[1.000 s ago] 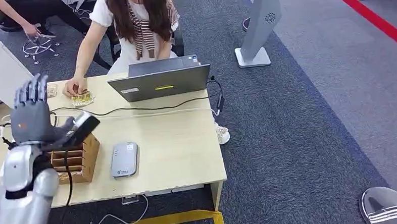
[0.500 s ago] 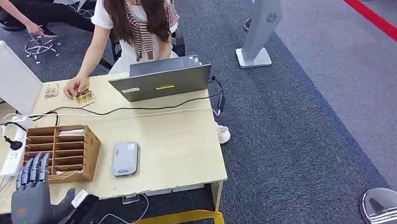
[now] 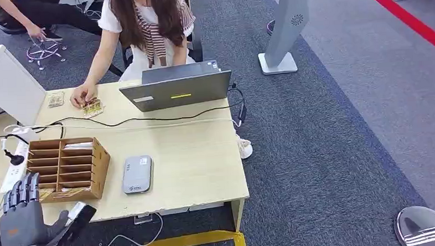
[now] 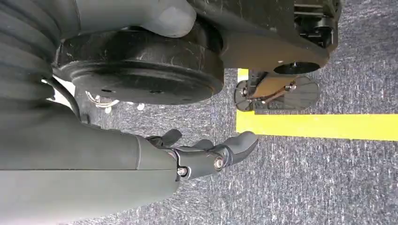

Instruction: Pass the card to the sensor for recognition and then transmit it.

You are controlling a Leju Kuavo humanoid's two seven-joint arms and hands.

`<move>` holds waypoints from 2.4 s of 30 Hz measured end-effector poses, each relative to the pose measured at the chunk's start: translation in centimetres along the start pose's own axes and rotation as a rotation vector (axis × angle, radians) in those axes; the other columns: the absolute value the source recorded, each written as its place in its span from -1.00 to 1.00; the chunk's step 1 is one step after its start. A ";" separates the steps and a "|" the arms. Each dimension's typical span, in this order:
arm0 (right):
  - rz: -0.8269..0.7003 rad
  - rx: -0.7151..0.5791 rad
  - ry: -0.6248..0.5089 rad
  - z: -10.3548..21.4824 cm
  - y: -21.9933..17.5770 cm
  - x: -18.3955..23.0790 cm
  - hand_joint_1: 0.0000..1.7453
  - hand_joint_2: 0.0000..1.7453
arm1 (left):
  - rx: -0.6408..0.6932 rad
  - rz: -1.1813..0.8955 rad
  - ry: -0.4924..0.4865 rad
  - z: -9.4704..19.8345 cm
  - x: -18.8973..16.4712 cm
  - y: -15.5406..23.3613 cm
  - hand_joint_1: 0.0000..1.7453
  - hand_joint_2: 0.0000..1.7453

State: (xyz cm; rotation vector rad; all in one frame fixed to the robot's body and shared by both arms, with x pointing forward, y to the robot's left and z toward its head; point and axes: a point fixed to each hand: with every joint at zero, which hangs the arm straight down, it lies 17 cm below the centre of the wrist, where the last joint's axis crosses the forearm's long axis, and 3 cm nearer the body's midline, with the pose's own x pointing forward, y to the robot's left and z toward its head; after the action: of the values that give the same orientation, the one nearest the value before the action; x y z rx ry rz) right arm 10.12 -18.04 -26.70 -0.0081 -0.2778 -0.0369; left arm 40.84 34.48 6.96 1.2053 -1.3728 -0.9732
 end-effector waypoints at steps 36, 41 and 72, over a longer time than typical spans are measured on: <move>0.011 0.009 0.000 0.0 0.2 0.1 -1.00 1.00 | -0.141 -0.041 0.086 -2.7 -1.8 -2.7 -1.00 1.00; 0.011 0.020 -0.011 0.0 0.4 0.3 -1.00 1.00 | -0.140 -0.042 0.084 -2.9 -1.7 -2.6 -1.00 1.00; 0.019 0.025 -0.019 0.1 0.5 0.5 -1.00 1.00 | -0.177 -0.049 0.066 -3.1 -0.5 -3.6 1.00 1.00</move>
State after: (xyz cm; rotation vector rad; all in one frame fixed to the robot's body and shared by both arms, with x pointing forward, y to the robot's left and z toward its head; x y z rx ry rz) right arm 10.59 -17.58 -26.52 0.0141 -0.2972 -0.0149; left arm 44.45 34.53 3.88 1.1322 -1.1846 -1.0568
